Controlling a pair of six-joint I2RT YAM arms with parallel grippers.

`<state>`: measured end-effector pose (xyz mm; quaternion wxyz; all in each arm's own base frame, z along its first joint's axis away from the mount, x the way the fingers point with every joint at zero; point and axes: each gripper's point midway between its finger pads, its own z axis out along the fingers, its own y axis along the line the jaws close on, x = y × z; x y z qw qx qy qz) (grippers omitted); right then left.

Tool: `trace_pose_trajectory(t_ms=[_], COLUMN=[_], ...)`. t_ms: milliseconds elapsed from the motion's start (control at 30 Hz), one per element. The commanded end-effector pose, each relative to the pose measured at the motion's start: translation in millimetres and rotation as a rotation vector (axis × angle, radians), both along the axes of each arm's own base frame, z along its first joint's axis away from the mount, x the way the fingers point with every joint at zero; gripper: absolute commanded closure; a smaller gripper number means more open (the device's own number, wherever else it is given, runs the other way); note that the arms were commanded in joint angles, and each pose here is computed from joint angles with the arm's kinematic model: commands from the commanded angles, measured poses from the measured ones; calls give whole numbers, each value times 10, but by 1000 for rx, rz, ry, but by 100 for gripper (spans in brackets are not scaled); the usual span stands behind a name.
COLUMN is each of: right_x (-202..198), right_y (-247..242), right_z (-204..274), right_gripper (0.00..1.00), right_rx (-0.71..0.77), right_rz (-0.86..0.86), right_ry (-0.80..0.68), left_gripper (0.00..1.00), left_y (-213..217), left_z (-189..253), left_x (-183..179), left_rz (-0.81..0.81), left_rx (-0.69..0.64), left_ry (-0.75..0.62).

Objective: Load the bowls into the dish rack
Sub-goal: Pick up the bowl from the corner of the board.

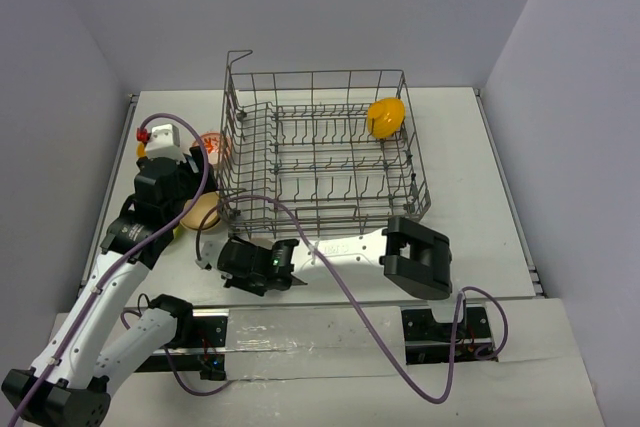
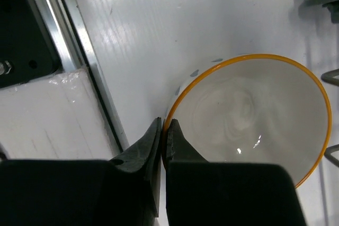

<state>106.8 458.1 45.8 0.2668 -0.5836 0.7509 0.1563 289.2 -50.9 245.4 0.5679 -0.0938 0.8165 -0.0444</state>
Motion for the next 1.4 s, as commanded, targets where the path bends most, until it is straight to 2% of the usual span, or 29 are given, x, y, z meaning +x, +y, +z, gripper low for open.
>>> trace_pose_trajectory(t_ms=[0,100,267,633,733,867,1033,1233,1367], right_x=[-140,-212,-474,-597,-606,-514,-155,148,331], right_y=[7,-34,-56,-167,-243,-417,-730,-952,-1045], right_z=[281,509,1196,2116,2543,3056,3479,3479,3449], right_gripper=[100,100,100,100,100,100,100,100,100], right_rx=[83,131,287,480,565,675,777,806,817], right_rz=[3,7,84,142,162,156,80,-3,-48], right_ry=[66,81,138,134,105,40,-27,-54,-64], left_gripper=[20,21,22,25,27,29,30,29,29], left_y=[-28,-43,-92,-245,-327,-436,-520,-383,-161], left_z=[98,104,107,63,21,18,157,325,462], left_x=[29,25,34,45,60,85,103,120,116], left_rz=[-26,-36,-64,-148,-186,-240,-279,-200,-79], left_rx=[0,-2,-3,-17,-28,-42,-65,-63,-51], left_ry=[-42,-43,-41,-26,-9,-2,-38,-90,-129])
